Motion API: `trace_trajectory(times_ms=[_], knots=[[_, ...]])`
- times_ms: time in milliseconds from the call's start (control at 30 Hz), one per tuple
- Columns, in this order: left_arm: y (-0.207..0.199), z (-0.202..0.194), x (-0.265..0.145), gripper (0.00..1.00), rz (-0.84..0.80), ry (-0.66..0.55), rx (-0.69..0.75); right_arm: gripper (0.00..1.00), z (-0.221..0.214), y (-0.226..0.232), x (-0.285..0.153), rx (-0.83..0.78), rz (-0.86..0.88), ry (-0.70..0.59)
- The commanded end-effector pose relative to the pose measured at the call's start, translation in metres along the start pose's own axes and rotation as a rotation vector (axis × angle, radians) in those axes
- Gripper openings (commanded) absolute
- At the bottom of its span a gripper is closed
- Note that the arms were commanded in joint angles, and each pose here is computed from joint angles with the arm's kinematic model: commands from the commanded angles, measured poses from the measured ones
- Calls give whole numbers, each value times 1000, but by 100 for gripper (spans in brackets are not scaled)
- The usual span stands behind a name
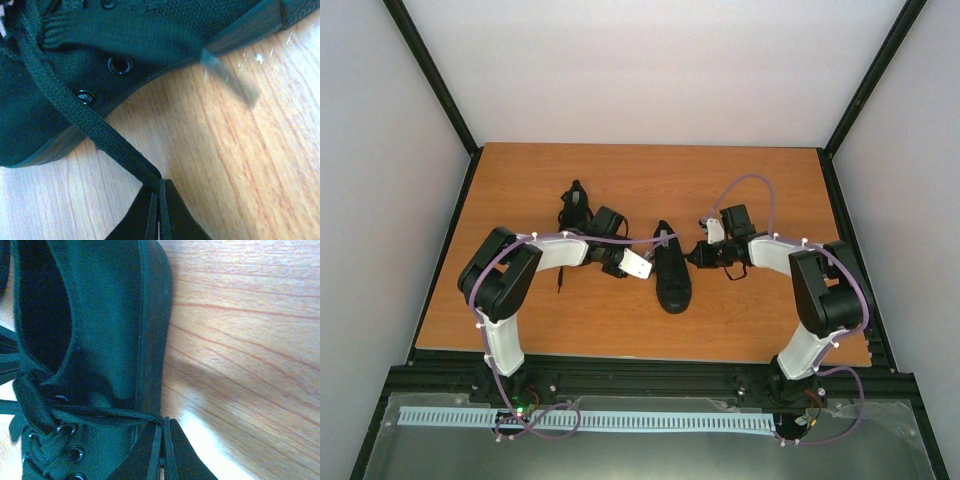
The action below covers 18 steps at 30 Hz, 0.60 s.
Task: Tie the shoes
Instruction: Tie the shoelace on the shoe.
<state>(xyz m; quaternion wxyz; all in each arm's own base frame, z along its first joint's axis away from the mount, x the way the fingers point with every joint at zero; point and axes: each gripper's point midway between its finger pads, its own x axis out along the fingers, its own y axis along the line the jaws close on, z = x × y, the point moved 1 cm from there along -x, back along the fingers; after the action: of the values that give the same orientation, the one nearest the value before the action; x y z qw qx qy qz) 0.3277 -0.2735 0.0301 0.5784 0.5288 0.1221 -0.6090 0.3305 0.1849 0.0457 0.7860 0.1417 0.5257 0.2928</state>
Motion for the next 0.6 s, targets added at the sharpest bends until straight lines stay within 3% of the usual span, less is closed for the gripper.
trace_trajectory(times_ms=[0,333,400,467,567], knots=[[-13,-2,0,1,-39,4,42,3,1,-13,7,22,-33,-5],[2,12,-8,1,-13,-48,23,3,1,-1,11,4,51,6],[8,20,-15,7,-3,-74,11,3,5,4,10,-12,71,0],[14,25,-22,19,9,-89,-3,5,7,6,8,-19,74,-7],[21,28,-30,34,31,-78,-23,16,9,8,2,-28,62,-20]])
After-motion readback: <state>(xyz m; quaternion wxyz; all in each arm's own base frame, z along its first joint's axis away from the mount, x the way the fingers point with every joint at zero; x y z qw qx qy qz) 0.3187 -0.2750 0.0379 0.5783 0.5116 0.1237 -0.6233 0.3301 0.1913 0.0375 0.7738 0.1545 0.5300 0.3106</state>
